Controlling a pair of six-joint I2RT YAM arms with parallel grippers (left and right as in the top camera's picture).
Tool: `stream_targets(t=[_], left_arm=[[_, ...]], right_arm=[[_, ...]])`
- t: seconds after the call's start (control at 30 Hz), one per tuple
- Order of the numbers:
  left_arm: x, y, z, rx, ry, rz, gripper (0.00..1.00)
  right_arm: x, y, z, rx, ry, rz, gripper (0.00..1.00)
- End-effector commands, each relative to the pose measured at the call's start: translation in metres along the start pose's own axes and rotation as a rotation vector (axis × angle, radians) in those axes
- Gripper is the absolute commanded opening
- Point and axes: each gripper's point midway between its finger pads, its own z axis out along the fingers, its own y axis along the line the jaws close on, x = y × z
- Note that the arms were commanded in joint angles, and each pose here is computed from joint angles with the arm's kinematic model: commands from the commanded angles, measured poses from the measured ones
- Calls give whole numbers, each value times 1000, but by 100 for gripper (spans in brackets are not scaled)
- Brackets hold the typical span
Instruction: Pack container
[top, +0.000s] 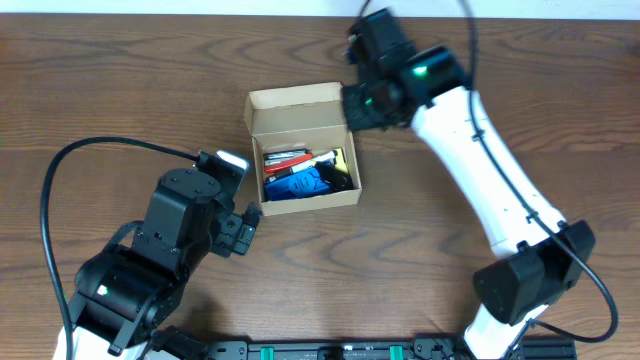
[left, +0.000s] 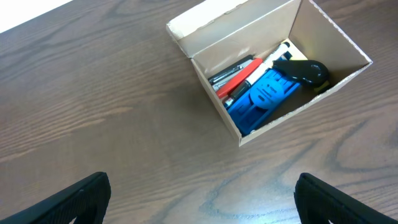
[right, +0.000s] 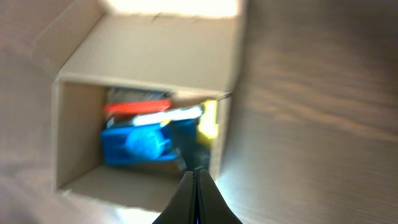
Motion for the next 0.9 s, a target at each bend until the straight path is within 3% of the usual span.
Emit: stream_targets(t=[0.0, 0.2, 0.33, 0.47, 0.63, 0.67, 0.77, 0.87], left_arm=[[-3, -3, -3, 23, -10, 15, 95], [-15, 2, -3, -10, -56, 30, 95], [-26, 5, 6, -27, -74, 16, 95], [-26, 22, 42, -50, 2, -141, 95], [-31, 35, 91, 93, 47, -330, 100], [-32, 42, 101, 109, 48, -381, 91], [-29, 69, 134, 118, 61, -560, 76], [-20, 87, 167, 151, 89, -721, 71]], right_arm=[[-6, -40, 17, 82, 19, 35, 1], [5, -81, 54, 116, 120, 35, 1], [2, -79, 77, 19, 142, 75, 1], [-15, -67, 97, -125, 105, 96, 1], [-20, -59, 114, -201, 101, 100, 1], [-20, -57, 117, -213, 102, 100, 1], [-19, -52, 126, -251, 111, 102, 1], [-20, -48, 135, -282, 110, 90, 1]])
